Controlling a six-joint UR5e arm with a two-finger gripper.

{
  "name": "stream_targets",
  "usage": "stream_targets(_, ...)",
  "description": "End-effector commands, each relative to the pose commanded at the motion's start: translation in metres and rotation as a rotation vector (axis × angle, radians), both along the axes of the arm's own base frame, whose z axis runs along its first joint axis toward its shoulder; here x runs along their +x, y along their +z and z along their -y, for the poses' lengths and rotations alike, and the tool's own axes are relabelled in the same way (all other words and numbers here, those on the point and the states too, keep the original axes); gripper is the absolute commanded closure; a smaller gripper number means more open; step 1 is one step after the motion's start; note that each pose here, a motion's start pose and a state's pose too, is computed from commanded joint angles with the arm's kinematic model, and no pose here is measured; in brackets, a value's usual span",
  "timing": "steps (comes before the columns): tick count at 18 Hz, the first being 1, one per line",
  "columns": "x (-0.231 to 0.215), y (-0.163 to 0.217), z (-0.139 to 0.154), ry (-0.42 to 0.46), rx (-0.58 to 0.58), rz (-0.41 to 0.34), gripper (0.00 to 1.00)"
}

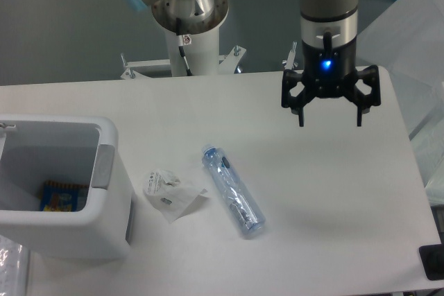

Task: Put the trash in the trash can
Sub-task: 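Move the open gripper down over the clear plastic bottle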

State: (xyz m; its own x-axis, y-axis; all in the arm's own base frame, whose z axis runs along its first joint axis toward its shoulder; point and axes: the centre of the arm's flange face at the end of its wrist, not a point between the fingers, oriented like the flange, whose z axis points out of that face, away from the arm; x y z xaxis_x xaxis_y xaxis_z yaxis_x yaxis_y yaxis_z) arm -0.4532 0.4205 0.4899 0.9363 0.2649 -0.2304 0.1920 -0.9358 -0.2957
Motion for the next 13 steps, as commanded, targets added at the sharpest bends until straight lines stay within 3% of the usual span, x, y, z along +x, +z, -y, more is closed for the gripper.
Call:
stream_targets(8, 0.0, -0.009, -0.002, 0.001, -0.001, 0.02, 0.0)
stream_targets(13, -0.001, -0.035, -0.018, -0.002, -0.013, 0.06, 0.0)
